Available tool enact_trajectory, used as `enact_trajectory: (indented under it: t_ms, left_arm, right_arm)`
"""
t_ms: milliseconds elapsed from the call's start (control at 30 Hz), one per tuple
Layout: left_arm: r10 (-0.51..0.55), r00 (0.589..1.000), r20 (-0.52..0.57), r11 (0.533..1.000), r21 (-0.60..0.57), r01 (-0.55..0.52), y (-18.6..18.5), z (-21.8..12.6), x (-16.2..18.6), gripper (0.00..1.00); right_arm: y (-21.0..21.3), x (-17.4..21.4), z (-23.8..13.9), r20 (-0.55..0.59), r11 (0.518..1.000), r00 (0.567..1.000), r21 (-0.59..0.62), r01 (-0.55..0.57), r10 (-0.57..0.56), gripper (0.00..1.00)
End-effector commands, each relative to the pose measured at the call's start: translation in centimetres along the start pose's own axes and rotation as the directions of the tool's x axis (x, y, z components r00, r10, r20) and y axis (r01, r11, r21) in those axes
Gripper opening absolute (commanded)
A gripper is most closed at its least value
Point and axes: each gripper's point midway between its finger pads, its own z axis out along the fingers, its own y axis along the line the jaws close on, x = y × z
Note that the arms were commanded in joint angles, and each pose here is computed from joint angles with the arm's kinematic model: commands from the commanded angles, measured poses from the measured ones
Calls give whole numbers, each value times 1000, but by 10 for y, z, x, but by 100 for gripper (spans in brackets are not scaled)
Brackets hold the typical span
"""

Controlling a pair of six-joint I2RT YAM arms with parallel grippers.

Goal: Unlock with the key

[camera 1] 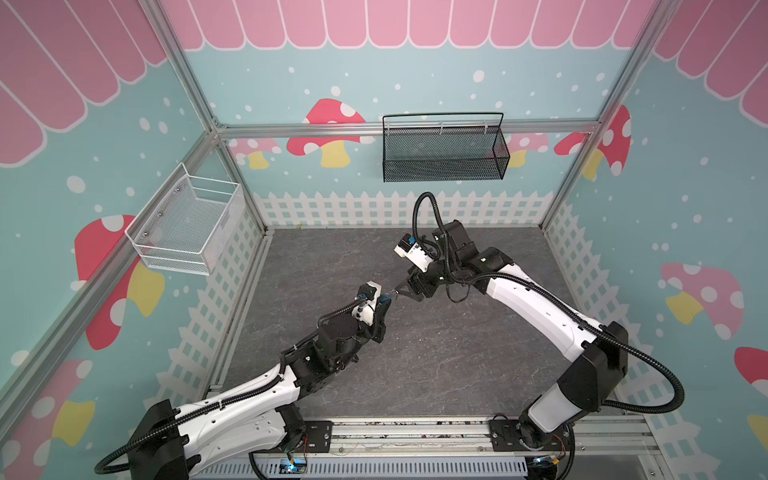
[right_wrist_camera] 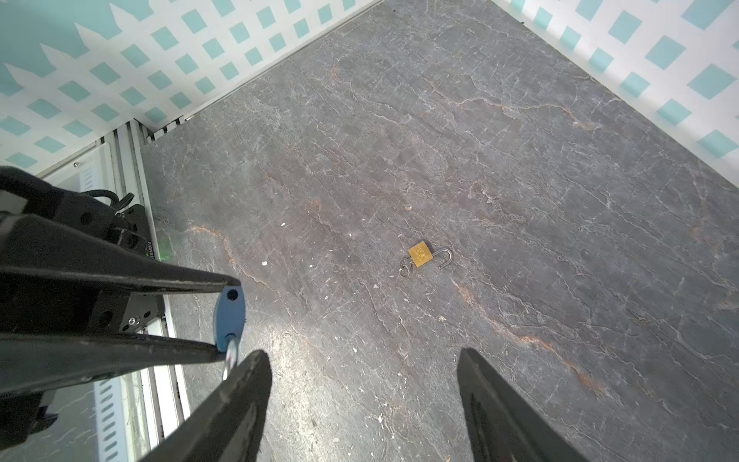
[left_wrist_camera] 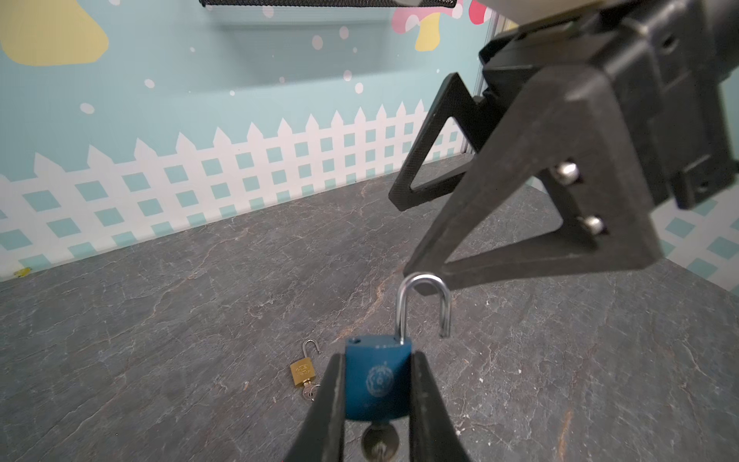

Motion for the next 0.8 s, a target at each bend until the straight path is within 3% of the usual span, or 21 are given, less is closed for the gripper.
enact_trajectory:
  t_ms: [0, 167, 333, 600, 767]
  left_arm:
    - [-11, 1000, 17, 1000, -18, 11, 2, 1, -9, 0]
    - [-86, 993, -79, 996, -42, 83, 0, 7, 5, 0]
    - [-195, 959, -208, 979, -99, 177, -12, 13, 22, 0]
    - [-443, 825, -352, 896, -206, 393, -46, 21, 59, 0]
    - [-489, 762, -424, 871, -286, 399, -65, 27, 84, 0]
  right_arm:
    - [-13, 5, -11, 11, 997, 999, 70, -39, 38, 77]
    - [-48, 29, -23, 45, 962, 985, 210, -174, 168, 77]
    - [-85, 65, -30, 91, 888, 943, 318, -332, 320, 78]
    - [-102, 108, -15, 107, 821, 887, 342, -457, 449, 77]
    - [-110, 121, -14, 136, 789, 860, 348, -507, 492, 77]
